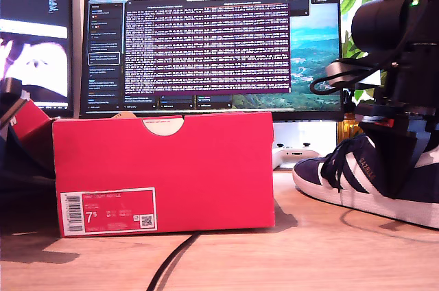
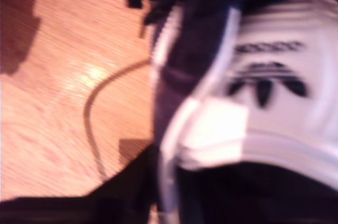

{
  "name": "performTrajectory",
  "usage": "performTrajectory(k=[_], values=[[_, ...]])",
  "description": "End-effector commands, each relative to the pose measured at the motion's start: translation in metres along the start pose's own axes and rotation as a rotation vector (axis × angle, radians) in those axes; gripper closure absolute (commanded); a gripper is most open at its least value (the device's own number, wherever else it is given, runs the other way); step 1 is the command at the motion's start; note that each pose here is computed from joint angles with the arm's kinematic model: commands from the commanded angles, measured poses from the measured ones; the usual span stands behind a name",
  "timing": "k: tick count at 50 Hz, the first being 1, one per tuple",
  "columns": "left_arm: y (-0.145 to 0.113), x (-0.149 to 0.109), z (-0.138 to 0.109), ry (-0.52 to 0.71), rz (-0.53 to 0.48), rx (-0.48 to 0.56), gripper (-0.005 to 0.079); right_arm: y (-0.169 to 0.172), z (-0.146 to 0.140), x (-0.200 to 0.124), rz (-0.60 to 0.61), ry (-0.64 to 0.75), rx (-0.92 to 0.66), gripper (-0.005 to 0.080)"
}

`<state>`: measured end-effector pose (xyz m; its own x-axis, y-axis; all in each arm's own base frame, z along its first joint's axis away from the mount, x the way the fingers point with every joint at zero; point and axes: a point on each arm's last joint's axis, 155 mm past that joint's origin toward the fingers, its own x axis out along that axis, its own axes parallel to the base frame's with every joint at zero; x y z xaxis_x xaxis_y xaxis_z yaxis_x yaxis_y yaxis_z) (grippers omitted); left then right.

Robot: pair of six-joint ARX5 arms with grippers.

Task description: Pack the blue shoes by picking the first shoe and placing it inside the red shoebox, left side, then picking and rotating the second shoe and placing it in the shoebox

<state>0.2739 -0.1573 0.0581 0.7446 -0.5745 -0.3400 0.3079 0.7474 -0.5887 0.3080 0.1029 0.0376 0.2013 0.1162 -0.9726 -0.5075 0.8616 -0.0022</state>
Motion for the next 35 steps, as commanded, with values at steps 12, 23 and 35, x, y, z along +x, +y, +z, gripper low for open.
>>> performTrajectory(k=[12,23,35], values=[[-0.003,0.002,0.002,-0.002,-0.009,0.010,0.0763,0.014,0.028,-0.019,0.010,-0.033,0.050,0.0763],[-0.003,0.002,0.001,0.002,-0.008,0.032,0.0763,0.037,0.066,-0.064,0.088,-0.102,0.167,0.0763],[-0.003,0.002,0.001,0.002,-0.008,0.034,0.0763,0.066,0.111,-0.111,0.240,-0.225,0.309,0.0763]])
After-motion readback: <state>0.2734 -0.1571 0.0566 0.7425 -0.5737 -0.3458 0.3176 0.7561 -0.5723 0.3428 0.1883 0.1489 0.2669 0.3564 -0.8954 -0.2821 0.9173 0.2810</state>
